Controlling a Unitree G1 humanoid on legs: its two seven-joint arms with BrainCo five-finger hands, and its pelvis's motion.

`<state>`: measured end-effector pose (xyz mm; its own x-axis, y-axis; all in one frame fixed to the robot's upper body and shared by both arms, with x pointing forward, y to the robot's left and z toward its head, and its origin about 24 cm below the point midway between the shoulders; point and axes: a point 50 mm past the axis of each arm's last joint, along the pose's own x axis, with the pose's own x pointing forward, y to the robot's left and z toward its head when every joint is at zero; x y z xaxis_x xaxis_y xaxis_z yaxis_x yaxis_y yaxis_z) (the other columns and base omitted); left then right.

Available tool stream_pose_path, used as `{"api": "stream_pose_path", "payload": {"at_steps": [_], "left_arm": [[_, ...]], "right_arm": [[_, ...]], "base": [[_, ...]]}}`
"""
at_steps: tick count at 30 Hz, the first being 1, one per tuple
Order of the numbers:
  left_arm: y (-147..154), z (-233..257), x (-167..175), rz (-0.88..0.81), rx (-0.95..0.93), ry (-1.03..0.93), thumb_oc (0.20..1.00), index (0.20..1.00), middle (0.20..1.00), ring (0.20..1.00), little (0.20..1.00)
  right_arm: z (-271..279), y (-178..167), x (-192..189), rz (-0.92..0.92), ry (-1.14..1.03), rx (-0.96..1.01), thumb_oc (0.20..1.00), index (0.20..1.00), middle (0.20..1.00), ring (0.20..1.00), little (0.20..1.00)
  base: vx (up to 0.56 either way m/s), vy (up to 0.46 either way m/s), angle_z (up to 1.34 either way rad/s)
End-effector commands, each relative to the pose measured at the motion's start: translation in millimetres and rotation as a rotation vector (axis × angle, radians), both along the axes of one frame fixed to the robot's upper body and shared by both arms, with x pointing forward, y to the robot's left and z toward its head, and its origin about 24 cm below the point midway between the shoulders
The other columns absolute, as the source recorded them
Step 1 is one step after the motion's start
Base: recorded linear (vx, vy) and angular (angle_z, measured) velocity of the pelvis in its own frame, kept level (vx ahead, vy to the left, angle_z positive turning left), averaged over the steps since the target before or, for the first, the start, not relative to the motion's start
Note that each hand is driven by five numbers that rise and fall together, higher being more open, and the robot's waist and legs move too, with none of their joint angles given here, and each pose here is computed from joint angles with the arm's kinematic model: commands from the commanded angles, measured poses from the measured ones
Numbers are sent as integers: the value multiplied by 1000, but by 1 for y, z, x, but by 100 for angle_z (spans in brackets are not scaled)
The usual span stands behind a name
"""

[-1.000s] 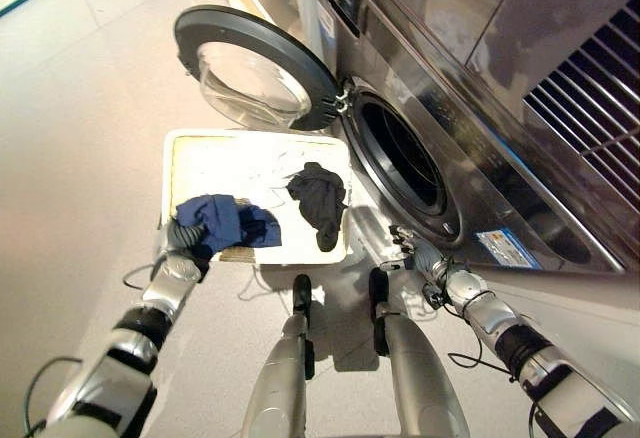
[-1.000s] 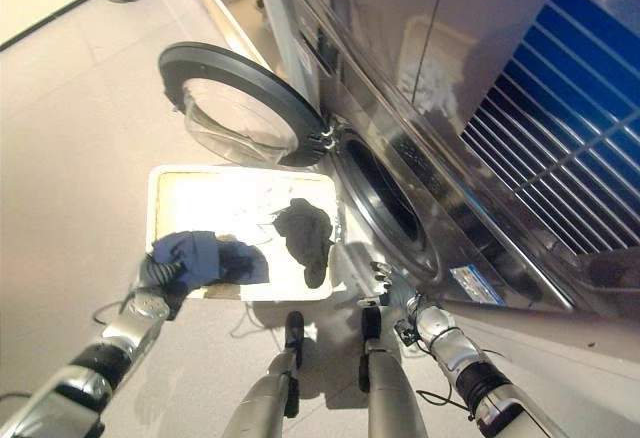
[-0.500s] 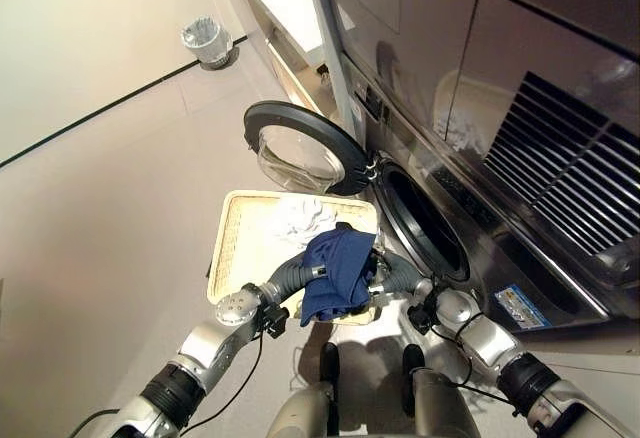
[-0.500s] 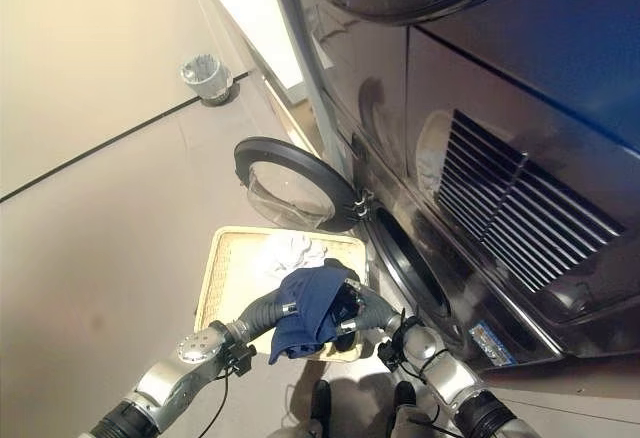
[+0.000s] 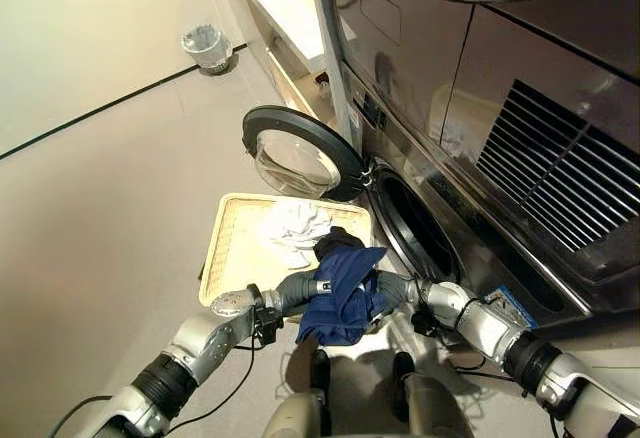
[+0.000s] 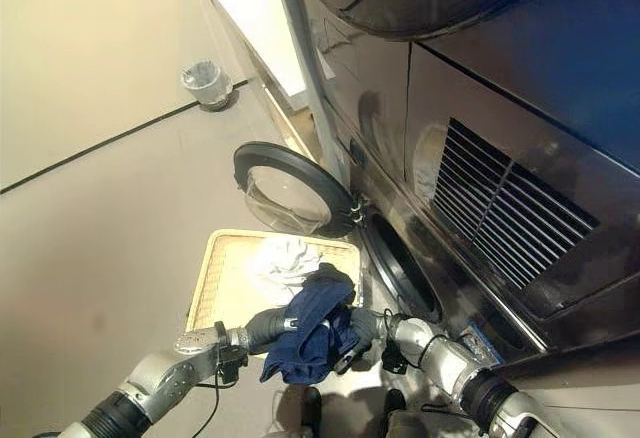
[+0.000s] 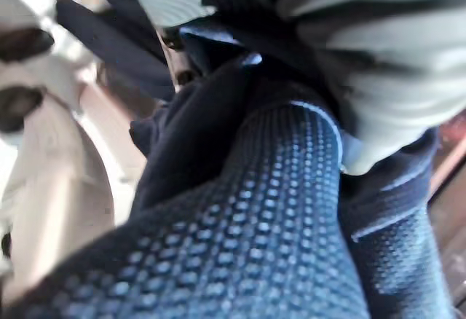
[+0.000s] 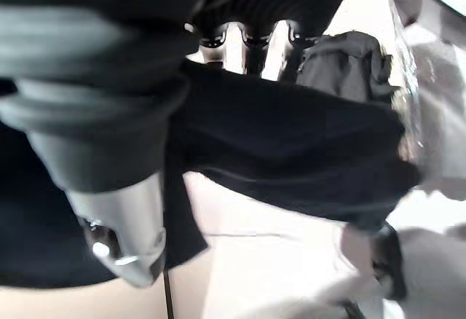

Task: Put the clothes into the washing machine.

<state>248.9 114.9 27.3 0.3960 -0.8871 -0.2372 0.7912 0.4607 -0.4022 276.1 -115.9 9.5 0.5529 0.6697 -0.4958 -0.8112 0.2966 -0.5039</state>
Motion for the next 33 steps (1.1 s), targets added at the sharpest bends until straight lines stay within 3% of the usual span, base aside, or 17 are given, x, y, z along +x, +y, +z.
{"api": "stream_pose_path", "payload": {"at_steps": [1, 5, 8, 10, 11, 13, 16, 18, 20, 21, 24, 31, 33], "left_arm": [[-31, 38, 0, -141, -219, -70, 200, 200, 200, 200, 200], [-37, 39, 2, -69, -248, -81, 200, 200, 200, 200, 200], [-35, 42, 10, 75, -268, -128, 200, 200, 200, 200, 200], [-33, 40, 14, 179, -250, -147, 674, 674, 674, 674, 674], [-23, 34, 21, 356, -180, -185, 1000, 1000, 1000, 1000, 1000], [-21, 32, 22, 403, -156, -196, 1000, 1000, 1000, 1000, 1000], [-1, 22, 30, 654, 48, -291, 1000, 1000, 1000, 1000, 1000], [23, 17, 35, 808, 296, -440, 1000, 1000, 1000, 1000, 1000], [28, 17, 37, 833, 358, -474, 1000, 1000, 1000, 1000, 1000], [42, 14, 40, 888, 529, -572, 1000, 1000, 1000, 1000, 1000], [54, 7, 42, 922, 694, -630, 1000, 1000, 1000, 1000, 1000], [80, -25, 40, 999, 998, -574, 1000, 1000, 1000, 1000, 1000], [80, -25, 40, 999, 998, -574, 1000, 1000, 1000, 1000, 1000]], "right_arm": [[15, 38, -2, 109, 103, 164, 200, 200, 200, 200, 200], [5, 44, -8, 66, 233, 234, 200, 200, 200, 200, 200], [-3, 45, -12, -14, 321, 302, 200, 200, 200, 200, 200], [-9, 45, -14, -69, 368, 351, 200, 200, 200, 200, 200], [-16, 44, -18, -157, 425, 434, 200, 200, 200, 200, 200], [-17, 43, -19, -176, 433, 449, 200, 200, 200, 200, 200], [-19, 38, -17, -300, 454, 552, 200, 200, 200, 200, 200], [-19, 29, -12, -394, 432, 616, 200, 200, 200, 200, 200], [-18, 27, -10, -412, 428, 629, 200, 200, 200, 200, 200], [-15, 22, -6, -459, 404, 658, 200, 200, 200, 200, 200], [-12, 16, -1, -500, 362, 673, 200, 200, 200, 200, 200], [-6, -2, 13, -647, 289, 759, 200, 200, 200, 200, 200], [-6, -2, 13, -647, 289, 759, 200, 200, 200, 200, 200]], "base": [[-36, -24, -5], [-15, -6, -4], [-19, 1, -2], [-7, 3, -2], [0, 0, 0], [0, 0, 0], [-17, -2, -5], [-11, -2, -2], [0, 0, 0], [0, 0, 0], [9, 13, -1], [36, 75, -6], [16, 35, -15]]}}
